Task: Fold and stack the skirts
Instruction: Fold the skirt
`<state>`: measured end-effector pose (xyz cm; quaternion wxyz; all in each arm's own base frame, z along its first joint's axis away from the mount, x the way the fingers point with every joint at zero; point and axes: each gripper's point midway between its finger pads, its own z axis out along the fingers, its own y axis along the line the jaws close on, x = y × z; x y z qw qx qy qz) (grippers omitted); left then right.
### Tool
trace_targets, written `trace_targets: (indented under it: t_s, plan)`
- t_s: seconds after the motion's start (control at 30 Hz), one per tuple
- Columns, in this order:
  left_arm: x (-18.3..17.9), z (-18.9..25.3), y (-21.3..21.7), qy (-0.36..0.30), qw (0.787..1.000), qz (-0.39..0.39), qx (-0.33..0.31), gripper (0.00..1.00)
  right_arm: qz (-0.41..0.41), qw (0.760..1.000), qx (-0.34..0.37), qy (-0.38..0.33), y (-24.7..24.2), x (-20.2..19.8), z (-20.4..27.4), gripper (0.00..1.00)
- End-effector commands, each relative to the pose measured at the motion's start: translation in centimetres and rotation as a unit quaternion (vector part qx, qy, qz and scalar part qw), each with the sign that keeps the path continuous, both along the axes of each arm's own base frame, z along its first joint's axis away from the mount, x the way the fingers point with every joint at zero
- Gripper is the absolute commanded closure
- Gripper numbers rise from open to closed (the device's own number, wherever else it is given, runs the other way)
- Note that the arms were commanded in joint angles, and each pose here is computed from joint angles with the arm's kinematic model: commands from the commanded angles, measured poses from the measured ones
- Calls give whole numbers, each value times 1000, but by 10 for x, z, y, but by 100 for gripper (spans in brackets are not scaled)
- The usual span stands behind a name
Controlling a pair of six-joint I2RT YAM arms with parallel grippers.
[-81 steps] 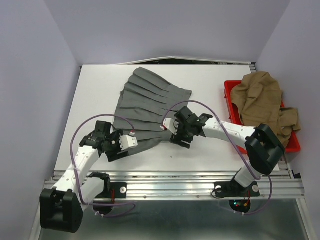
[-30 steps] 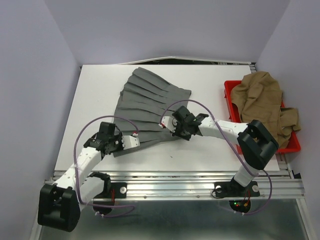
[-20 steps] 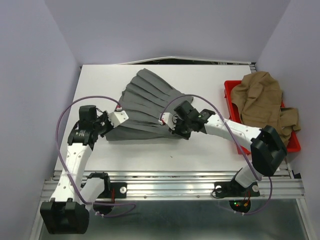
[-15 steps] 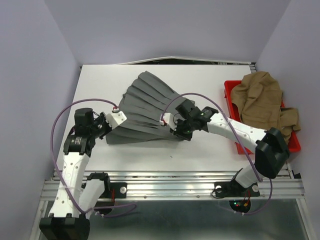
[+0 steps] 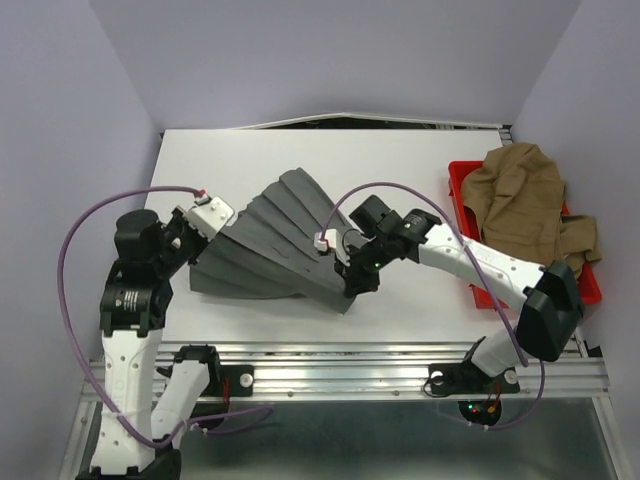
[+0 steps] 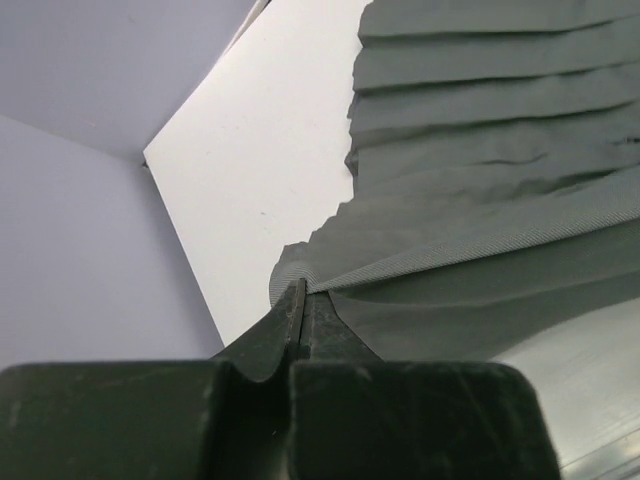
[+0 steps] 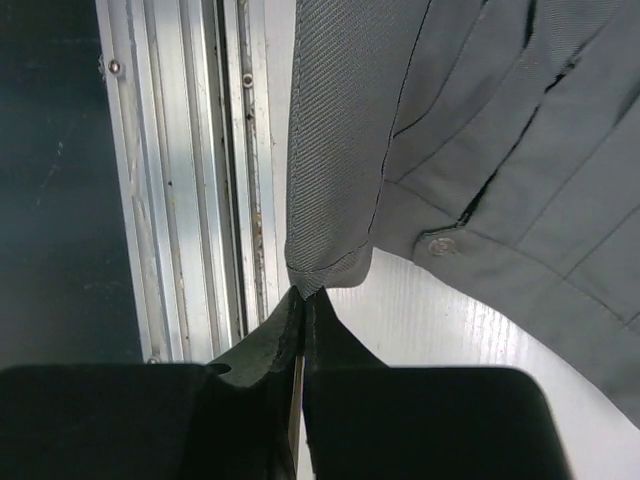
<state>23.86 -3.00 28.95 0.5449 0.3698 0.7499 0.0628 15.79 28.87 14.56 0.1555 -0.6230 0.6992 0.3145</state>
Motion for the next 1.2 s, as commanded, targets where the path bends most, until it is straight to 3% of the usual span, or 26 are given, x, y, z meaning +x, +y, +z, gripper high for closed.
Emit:
trace_targets:
  t_s: [0.0,0.2,0.4,0.53,0.67,0.93,1.17]
  plan:
    - [65,44,6,-70,997,25,-10,100,-49,998,15,39,-13,11,13,99]
    - [132,59,-16,-82,996,-1,-25,100,-98,993,30,57,-30,56,10,99]
    - [189,49,-53,-88,996,-19,-6,100,-110,990,21,88,-31,72,-12,99]
    - [222,20,-68,-66,998,-19,1,100,-133,984,32,112,-40,92,-22,99]
    - [238,1,-69,-44,999,-7,2,100,-140,983,36,112,-47,109,-19,99]
    - [249,6,-76,-52,999,-8,-11,100,-138,984,51,96,-52,129,0,99]
    - [277,-16,-84,-32,999,-4,-15,100,-177,972,79,136,-73,167,-8,99]
